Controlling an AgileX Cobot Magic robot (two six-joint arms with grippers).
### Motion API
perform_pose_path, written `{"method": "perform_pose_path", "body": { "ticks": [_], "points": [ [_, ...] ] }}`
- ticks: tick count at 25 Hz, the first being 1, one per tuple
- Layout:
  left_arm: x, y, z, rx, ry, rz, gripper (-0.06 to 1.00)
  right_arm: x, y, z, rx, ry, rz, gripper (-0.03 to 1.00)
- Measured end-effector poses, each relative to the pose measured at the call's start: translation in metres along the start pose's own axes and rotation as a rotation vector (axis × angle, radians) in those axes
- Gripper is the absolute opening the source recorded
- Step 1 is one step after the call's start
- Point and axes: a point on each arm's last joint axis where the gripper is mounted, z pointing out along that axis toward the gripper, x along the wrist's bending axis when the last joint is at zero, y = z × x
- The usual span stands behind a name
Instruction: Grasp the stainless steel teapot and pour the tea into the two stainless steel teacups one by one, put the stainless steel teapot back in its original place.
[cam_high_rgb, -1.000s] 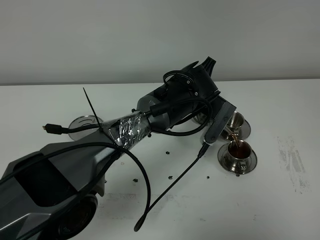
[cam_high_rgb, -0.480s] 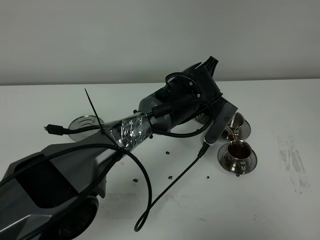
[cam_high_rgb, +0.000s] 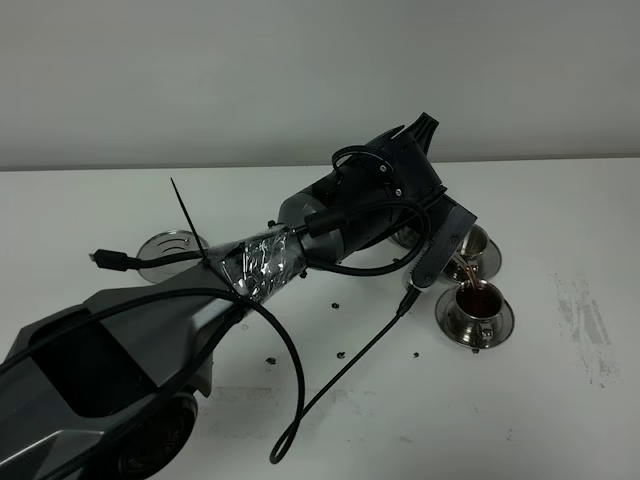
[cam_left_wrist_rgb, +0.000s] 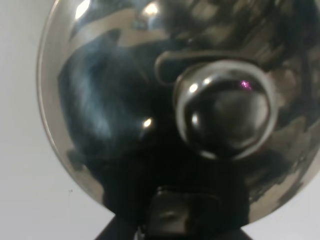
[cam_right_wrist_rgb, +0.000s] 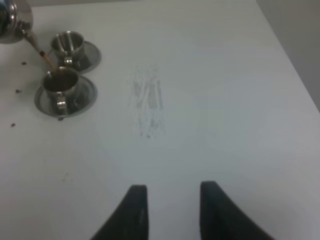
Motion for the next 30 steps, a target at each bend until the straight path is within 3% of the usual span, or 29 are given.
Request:
{"method": "perform_pose_path", "body": {
  "ticks": [10, 16, 27, 30],
  "points": [
    [-0.003, 0.003, 0.000, -0.031, -0.029, -0.028, 0.20, 0.000, 0.000, 0.000, 0.000, 0.000, 0.000, 0.24],
    [-0.008, -0.006, 0.004, -0.034, -0.091, -0.067, 0.20, 0.000, 0.000, 0.000, 0.000, 0.000, 0.000, 0.24],
    [-0.016, -0.018, 0.014, -0.142, -0.177, -0.262, 0.20, 0.000, 0.000, 0.000, 0.000, 0.000, 0.000, 0.24],
    [-0.014, -0.021, 0.009, -0.193, -0.199, -0.357, 0.20, 0.000, 0.000, 0.000, 0.000, 0.000, 0.000, 0.24]
  ]
}}
